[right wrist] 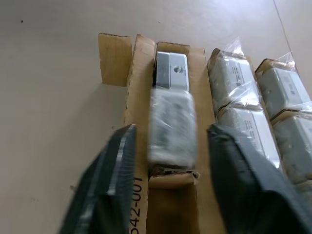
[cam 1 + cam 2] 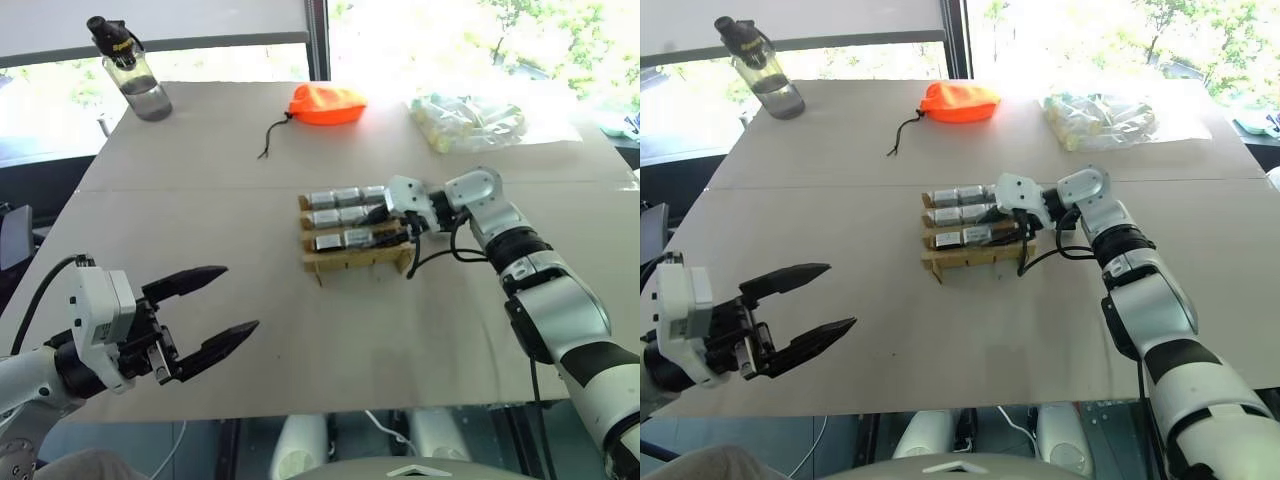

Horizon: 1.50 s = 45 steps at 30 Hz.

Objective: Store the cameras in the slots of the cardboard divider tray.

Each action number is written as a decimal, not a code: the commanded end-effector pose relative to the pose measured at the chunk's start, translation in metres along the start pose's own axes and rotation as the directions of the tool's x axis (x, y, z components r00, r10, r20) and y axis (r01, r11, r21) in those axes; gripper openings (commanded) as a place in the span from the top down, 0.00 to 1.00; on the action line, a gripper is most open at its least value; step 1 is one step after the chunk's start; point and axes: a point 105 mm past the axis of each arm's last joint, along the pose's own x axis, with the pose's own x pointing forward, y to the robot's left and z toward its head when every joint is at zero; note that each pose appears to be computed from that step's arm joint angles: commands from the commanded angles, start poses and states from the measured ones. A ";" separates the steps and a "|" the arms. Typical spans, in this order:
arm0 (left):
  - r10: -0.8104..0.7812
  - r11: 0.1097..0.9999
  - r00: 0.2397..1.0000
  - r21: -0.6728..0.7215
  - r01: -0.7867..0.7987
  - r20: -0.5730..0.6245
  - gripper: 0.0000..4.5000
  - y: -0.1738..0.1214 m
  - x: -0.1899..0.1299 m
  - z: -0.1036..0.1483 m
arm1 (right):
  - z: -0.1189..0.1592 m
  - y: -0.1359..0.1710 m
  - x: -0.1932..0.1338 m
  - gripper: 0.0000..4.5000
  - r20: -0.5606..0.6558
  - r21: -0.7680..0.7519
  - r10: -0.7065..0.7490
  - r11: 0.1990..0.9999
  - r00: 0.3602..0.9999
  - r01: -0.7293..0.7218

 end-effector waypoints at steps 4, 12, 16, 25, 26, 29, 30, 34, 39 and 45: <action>-0.018 0.999 1.000 0.030 0.018 0.013 0.00 0.002 0.001 0.007 | 0.024 -0.012 -0.019 0.01 0.105 -0.012 -0.068 0.997 0.992 0.070; -0.058 0.998 0.998 0.029 0.057 0.029 0.00 0.003 0.009 0.007 | 0.025 -0.011 -0.091 0.01 0.169 0.145 -0.384 0.921 0.908 0.362; -0.100 0.994 0.994 0.043 0.099 0.036 0.00 0.008 0.016 0.009 | -0.013 0.000 -0.126 0.01 0.001 0.217 -0.611 0.773 0.792 0.596; -0.187 0.981 0.981 0.062 0.184 0.047 0.00 0.017 0.030 0.013 | -0.056 0.022 -0.127 0.01 -0.195 0.325 -0.850 0.415 0.490 0.850; -0.191 0.980 0.981 0.062 0.188 0.046 0.00 0.017 0.031 0.013 | -0.057 0.024 -0.123 0.01 -0.205 0.343 -0.870 0.366 0.450 0.865; -0.199 0.979 0.979 0.063 0.196 0.042 0.00 0.019 0.031 0.012 | -0.063 0.035 -0.105 0.01 -0.253 0.353 -0.891 0.278 0.377 0.893; -0.200 0.978 0.979 0.063 0.197 0.042 0.00 0.019 0.031 0.012 | -0.065 0.038 -0.102 0.01 -0.267 0.347 -0.893 0.262 0.363 0.901; -0.206 0.977 0.978 0.062 0.203 0.039 0.00 0.020 0.031 0.011 | -0.068 0.043 -0.093 0.01 -0.294 0.352 -0.920 0.147 0.258 0.924; -0.208 0.977 0.977 0.064 0.206 0.034 0.00 0.021 0.030 0.012 | -0.078 0.051 -0.079 0.01 -0.346 0.401 -0.918 0.044 0.196 0.915; -0.221 0.974 0.975 0.064 0.219 0.030 0.00 0.020 0.030 0.013 | -0.085 0.051 -0.057 0.01 -0.359 0.435 -0.909 0.038 0.212 0.900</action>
